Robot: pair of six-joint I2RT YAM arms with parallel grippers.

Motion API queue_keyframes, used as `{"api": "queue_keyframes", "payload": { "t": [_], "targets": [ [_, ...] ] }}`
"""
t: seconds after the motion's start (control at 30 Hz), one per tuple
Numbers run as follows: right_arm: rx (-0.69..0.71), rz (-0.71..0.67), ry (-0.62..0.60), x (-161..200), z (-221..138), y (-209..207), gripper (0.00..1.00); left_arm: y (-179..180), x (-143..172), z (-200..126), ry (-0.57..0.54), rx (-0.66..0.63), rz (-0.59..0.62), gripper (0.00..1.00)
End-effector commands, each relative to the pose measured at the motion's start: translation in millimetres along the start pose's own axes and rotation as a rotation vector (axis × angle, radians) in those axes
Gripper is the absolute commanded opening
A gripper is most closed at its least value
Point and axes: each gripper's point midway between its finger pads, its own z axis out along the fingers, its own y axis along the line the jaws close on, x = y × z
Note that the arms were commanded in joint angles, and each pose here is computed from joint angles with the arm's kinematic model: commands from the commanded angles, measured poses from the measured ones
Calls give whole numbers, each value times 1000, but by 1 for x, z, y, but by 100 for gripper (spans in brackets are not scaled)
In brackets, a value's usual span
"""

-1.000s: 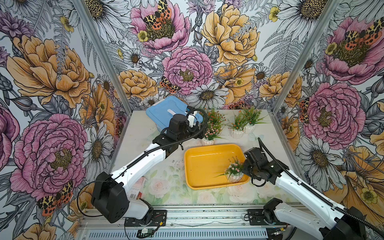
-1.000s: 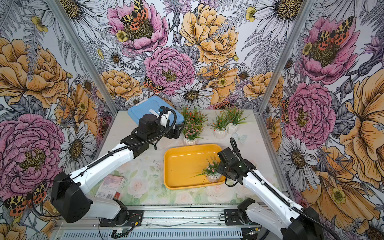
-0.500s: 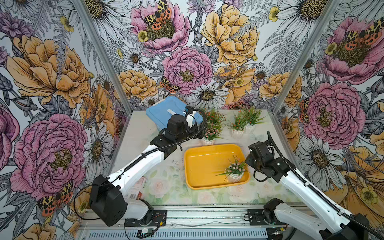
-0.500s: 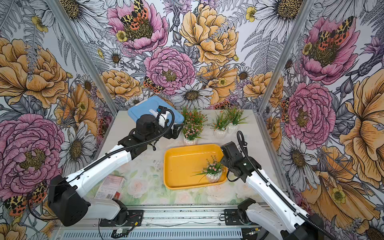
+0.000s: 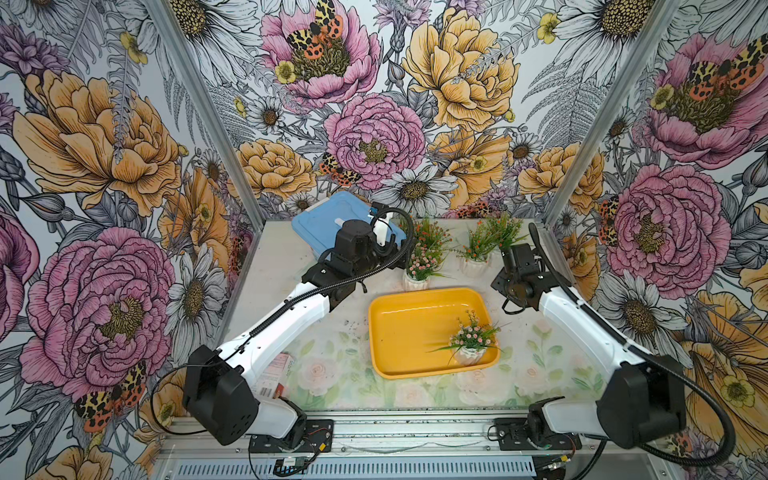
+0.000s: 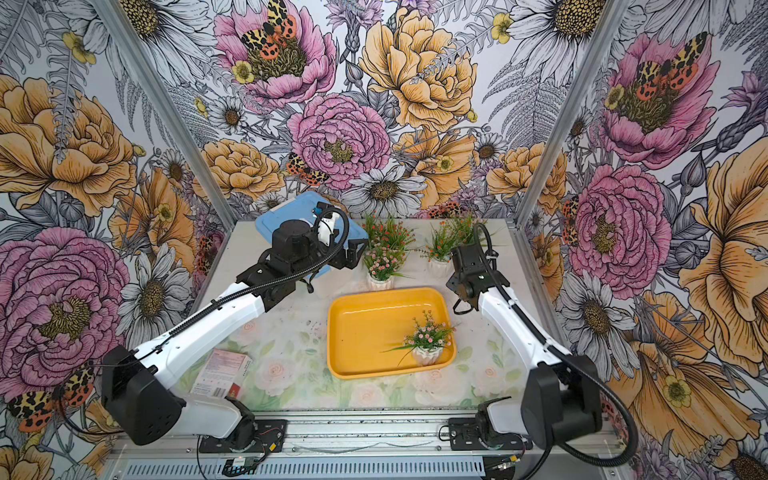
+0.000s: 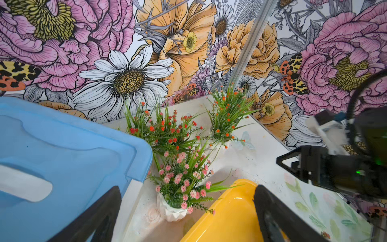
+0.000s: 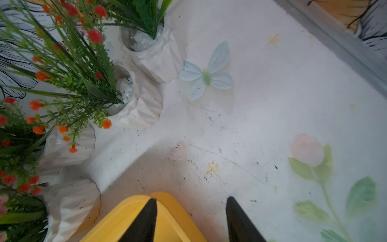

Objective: Put the potted gypsophila into the storage box
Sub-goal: Pick up the baby's breath potted plant from the center of the board.

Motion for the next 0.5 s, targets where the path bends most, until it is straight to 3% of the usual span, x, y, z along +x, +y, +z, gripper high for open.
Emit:
{"api": "queue_keyframes", "payload": {
  "t": [0.0, 0.27, 0.47],
  "targets": [
    [-125, -13, 5, -24, 17, 36, 51, 2, -16, 12, -24, -7, -21, 99],
    [-210, 62, 64, -52, 74, 55, 44, 5, -27, 41, -42, -50, -39, 99],
    [-220, 63, 83, -62, 96, 62, 39, 8, -29, 56, -33, -76, -39, 99]
  ]
}}
